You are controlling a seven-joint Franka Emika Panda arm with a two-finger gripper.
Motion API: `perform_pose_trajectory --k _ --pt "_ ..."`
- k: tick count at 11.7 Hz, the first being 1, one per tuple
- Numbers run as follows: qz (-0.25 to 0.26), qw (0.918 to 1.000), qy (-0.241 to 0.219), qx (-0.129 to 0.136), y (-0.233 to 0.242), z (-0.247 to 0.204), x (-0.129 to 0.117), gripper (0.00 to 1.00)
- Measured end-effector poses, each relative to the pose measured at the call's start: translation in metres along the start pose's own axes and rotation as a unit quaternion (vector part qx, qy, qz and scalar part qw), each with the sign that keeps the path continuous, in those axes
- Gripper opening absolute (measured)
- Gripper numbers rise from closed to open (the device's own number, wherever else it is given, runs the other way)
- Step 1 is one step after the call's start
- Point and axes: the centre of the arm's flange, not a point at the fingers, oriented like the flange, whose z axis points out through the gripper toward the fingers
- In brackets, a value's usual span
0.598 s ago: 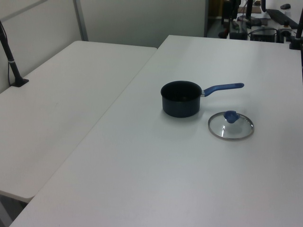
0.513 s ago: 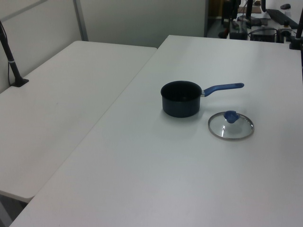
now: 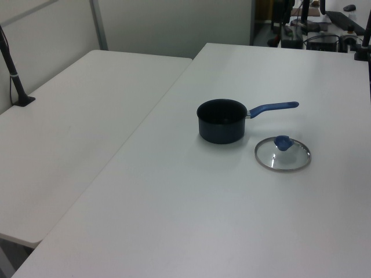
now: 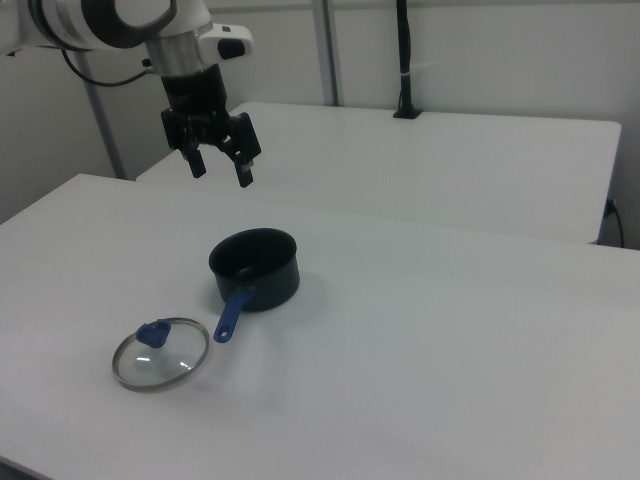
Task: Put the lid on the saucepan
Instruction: 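Move the gripper down over the glass lid's blue knob, then close the gripper on the blue knob of the glass lid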
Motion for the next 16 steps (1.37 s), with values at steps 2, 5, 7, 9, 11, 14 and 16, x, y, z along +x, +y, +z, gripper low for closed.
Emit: perform_pose_trajectory --k 2,5,7,9,11,14,16 --pt "-0.046 0.9989 -0.007 0.001 0.001 0.002 -0.001 1.0" --pt "-0.187 0.9772 -0.099 0.019 -0.035 0.036 -0.02 0.97" --pt "-0.222 0.9653 -0.136 0.017 -0.09 0.08 -0.036 0.99" --pt "-0.235 0.9632 -0.131 0.01 -0.136 0.134 -0.053 0.99" --pt "-0.245 0.9641 -0.101 0.005 -0.183 0.19 -0.07 0.99" --pt "-0.272 0.9558 -0.112 -0.003 -0.206 0.245 -0.079 0.98" --pt "-0.289 0.9524 -0.096 -0.019 -0.205 0.27 -0.067 0.98"
